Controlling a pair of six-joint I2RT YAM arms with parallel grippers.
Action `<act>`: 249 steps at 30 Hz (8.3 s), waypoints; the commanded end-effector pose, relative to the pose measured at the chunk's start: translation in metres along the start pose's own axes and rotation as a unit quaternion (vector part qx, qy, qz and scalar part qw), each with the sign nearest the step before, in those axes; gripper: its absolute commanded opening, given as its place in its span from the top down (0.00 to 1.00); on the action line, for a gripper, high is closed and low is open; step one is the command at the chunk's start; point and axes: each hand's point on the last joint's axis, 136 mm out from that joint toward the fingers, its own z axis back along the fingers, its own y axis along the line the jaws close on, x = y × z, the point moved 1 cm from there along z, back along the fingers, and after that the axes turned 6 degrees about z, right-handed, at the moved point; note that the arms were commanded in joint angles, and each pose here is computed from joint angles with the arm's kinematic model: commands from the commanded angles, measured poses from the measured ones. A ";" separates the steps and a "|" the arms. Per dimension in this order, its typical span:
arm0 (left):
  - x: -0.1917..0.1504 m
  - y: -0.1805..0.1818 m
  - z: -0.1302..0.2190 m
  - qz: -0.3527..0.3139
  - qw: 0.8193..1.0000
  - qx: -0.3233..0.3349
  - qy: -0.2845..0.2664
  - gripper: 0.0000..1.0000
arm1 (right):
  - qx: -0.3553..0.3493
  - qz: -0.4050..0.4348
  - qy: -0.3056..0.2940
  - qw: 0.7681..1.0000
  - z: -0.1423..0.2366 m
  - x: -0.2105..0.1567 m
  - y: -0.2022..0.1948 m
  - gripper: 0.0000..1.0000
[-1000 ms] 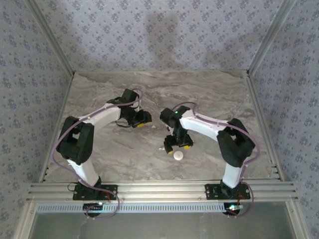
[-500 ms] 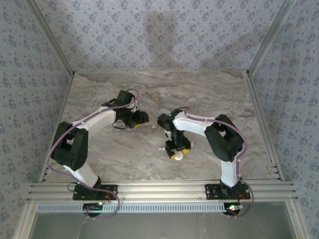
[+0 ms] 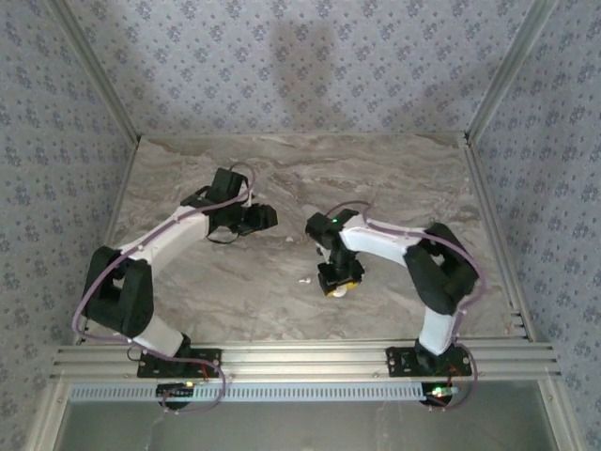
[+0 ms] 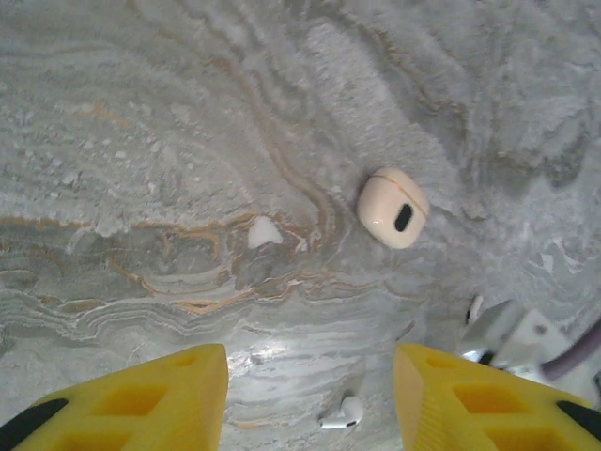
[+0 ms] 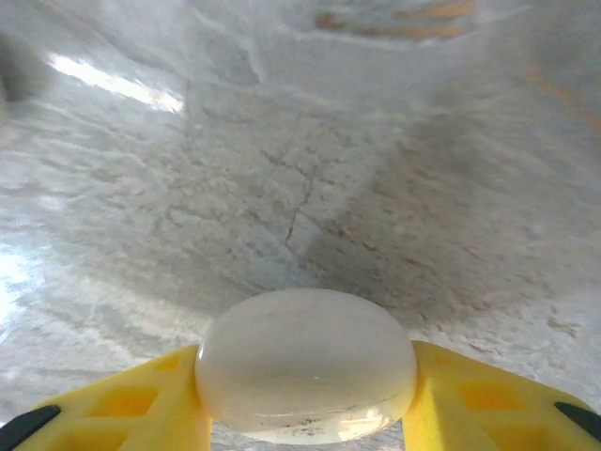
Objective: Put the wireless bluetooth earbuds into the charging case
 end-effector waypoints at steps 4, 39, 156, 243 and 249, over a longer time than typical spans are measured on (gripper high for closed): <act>0.004 -0.076 0.042 -0.202 0.961 -0.151 -0.112 0.51 | 0.147 -0.091 -0.224 0.959 0.084 0.026 -0.001 0.53; -0.069 -0.173 0.054 -0.444 0.815 -0.296 -0.224 0.60 | 0.413 -0.026 -0.433 0.801 0.218 0.037 0.056 0.51; -0.116 -0.178 0.085 -0.568 0.718 -0.392 -0.088 0.82 | 0.156 0.410 -0.522 0.732 0.268 0.021 0.014 0.58; -0.079 -0.097 0.035 -0.407 0.863 -0.263 -0.139 0.83 | -0.004 0.036 0.015 0.999 0.046 -0.006 -0.082 0.48; -0.078 -0.095 0.034 -0.402 0.865 -0.262 -0.145 0.83 | -0.114 0.167 -0.016 0.979 0.055 0.007 -0.101 0.49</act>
